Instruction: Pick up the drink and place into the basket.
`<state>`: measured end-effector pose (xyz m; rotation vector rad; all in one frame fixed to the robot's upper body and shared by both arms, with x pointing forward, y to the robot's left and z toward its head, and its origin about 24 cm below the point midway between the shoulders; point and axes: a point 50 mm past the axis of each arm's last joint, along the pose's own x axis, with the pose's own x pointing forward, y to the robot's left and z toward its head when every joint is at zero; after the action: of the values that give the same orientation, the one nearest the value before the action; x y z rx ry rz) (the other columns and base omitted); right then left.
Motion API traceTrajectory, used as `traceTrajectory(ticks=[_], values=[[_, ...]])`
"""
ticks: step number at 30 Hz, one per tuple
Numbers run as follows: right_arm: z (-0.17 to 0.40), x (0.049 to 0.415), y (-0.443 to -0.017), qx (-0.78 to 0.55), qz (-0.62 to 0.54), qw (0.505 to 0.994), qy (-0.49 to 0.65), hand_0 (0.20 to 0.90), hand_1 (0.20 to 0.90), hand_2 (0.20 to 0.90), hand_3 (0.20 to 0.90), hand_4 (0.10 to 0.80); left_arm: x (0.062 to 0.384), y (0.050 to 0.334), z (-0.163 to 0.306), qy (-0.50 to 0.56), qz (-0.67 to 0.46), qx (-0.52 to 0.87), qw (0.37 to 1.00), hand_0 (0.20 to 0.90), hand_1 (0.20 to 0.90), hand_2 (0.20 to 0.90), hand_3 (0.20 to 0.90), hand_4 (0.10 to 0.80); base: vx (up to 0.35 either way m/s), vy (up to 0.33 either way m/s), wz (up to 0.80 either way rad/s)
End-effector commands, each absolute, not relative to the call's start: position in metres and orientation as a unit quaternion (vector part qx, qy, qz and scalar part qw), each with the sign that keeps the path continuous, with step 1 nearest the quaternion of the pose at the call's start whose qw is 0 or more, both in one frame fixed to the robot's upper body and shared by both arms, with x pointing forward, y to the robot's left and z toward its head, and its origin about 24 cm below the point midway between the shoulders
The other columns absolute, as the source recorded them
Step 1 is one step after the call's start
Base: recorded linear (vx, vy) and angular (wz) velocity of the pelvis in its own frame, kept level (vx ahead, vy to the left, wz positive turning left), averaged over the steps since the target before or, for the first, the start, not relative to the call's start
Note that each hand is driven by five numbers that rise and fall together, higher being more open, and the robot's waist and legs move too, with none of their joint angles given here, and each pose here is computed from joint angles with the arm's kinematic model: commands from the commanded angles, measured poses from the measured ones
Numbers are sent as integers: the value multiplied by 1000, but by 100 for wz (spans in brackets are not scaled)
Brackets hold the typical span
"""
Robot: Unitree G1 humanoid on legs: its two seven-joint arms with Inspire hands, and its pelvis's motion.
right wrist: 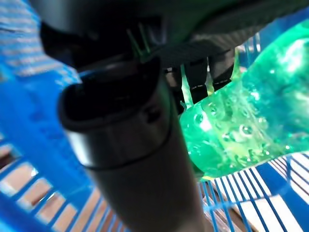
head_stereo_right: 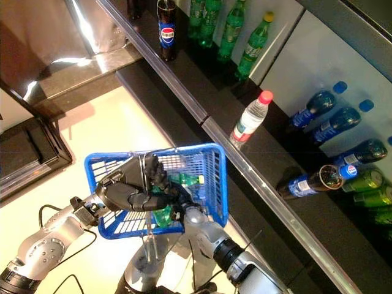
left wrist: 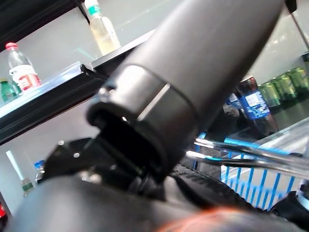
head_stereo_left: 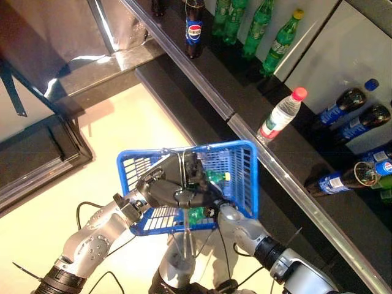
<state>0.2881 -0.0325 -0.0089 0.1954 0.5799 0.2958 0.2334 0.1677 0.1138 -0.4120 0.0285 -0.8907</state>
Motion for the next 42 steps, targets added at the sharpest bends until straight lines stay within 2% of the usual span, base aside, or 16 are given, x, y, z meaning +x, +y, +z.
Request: traceTrajectory(ticks=[1,6,15,17,19,34,42], values=[[57,305,26,240,227,920,209,300,300,300,200,100,179,117,249,-351,-669,-155,637,300,300,300,200,100,63,21,5],[58,314,29,381,176,870,260,300,300,300,200,100,179,111,252,-341,-678,-146,634,300,300,300,200,100,53,43,1],[61,326,24,518,77,809,268,300,300,300,200,100,181,103,255,-344,-671,-150,639,300,300,300,200,100,2,54,1],[61,330,20,532,59,802,267,408,408,408,326,226,181,102,256,-347,-669,-152,640,300,300,300,200,100,-17,36,1],[63,334,17,535,37,801,266,900,900,900,900,800,183,101,257,-353,-664,-153,642,300,300,300,200,100,-40,53,-3],[70,337,6,526,53,820,220,900,900,900,900,800,187,103,260,-382,-631,-187,648,300,300,300,200,100,-17,23,-4],[52,326,-27,518,47,832,194,900,900,900,900,800,184,115,261,-412,-602,-181,660,300,300,300,200,100,-1,7,-2]])
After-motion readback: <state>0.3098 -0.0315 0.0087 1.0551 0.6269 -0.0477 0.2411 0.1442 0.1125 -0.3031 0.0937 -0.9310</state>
